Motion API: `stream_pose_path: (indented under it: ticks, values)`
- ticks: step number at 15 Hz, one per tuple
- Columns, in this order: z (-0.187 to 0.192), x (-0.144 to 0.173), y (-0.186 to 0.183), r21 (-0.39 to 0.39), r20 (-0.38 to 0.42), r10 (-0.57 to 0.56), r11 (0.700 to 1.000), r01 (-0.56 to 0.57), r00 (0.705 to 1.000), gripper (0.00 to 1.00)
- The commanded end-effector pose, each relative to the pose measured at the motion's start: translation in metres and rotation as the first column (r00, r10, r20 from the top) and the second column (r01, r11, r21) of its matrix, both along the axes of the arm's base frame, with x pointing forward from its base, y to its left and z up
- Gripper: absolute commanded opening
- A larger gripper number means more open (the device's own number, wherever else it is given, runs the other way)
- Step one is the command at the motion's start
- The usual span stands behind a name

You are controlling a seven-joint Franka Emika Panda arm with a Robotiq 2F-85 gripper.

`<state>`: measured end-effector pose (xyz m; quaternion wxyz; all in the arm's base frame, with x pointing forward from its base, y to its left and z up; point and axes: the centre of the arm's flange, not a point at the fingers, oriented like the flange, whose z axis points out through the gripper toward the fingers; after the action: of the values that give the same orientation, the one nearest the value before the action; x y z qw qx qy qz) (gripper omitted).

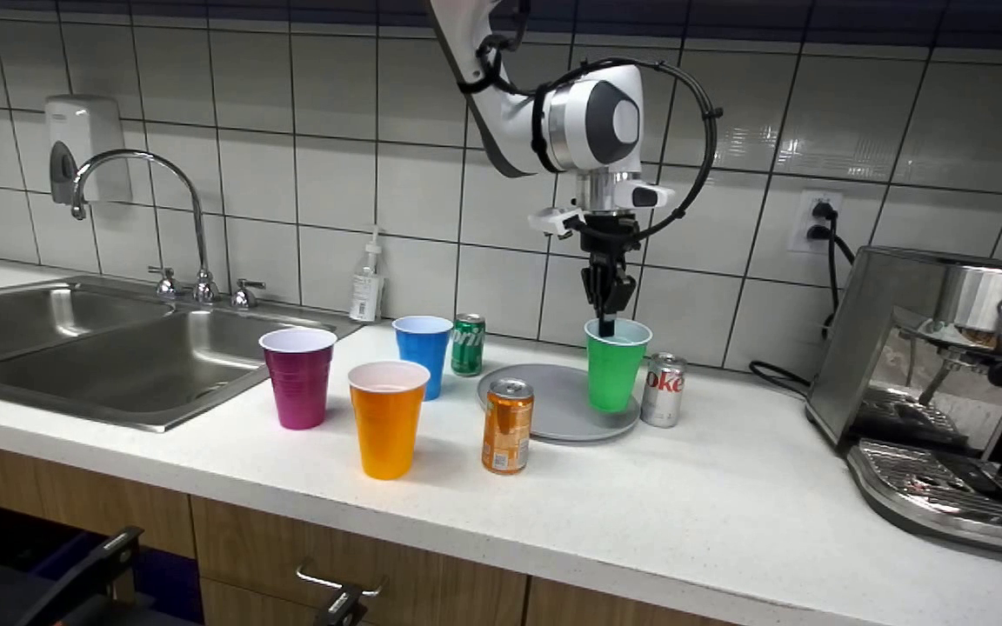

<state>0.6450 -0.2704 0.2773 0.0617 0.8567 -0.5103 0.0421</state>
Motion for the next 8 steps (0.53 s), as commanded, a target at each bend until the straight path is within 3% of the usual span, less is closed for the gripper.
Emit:
stream_pose_path:
  ticks: [1, 8]
  values:
    - [-0.001, 0.036, -0.011, 0.012, -0.028, 0.03, 0.999, -0.03, 0.999, 0.01]
    - [-0.01, 0.062, -0.01, 0.011, -0.067, 0.074, 0.997, -0.074, 0.995, 0.01]
